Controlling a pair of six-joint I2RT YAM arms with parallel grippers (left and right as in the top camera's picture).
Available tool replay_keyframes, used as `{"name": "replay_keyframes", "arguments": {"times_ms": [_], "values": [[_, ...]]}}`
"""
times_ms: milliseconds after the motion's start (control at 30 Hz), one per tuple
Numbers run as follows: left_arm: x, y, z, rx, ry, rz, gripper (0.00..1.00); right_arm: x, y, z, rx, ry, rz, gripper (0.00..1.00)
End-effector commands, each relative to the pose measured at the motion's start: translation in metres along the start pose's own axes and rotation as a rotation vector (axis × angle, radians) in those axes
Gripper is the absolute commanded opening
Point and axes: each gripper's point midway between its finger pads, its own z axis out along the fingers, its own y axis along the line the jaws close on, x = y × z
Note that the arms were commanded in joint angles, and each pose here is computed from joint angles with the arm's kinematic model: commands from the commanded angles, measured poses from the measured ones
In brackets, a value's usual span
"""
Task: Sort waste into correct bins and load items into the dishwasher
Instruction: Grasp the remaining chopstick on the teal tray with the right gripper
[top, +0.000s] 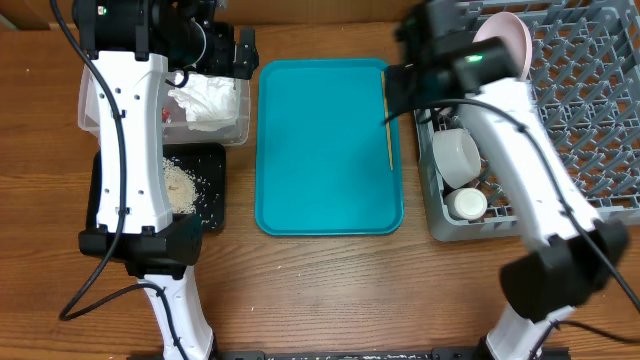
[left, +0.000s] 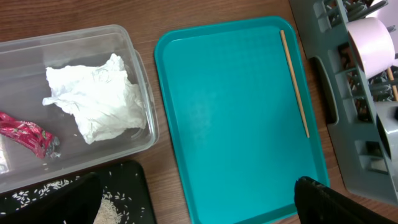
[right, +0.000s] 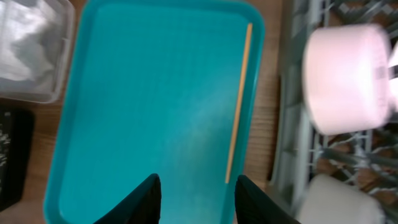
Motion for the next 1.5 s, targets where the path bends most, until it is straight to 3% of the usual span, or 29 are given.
{"name": "replay_keyframes", "arguments": {"times_ms": [0, 333, 633, 1467], "values": [[-0.004, -0.006, -0.011, -0.001, -0.033, 0.01, 1.0, 0.003, -0.022, 0.039, 0.128, 0.045, 0.073, 0.4], [-0.004, -0.006, -0.011, -0.001, -0.033, 0.01, 1.0, 0.047, -0.029, 0.121, 0.19, 0.251, -0.016, 0.49], [-0.004, -0.006, -0.011, -0.001, -0.033, 0.01, 1.0, 0.046, -0.028, 0.138, 0.185, 0.247, -0.06, 0.54], [-0.004, -0.006, -0.011, -0.001, -0.033, 0.01, 1.0, 0.073, -0.026, 0.187, 0.14, 0.34, -0.078, 0.53]]}}
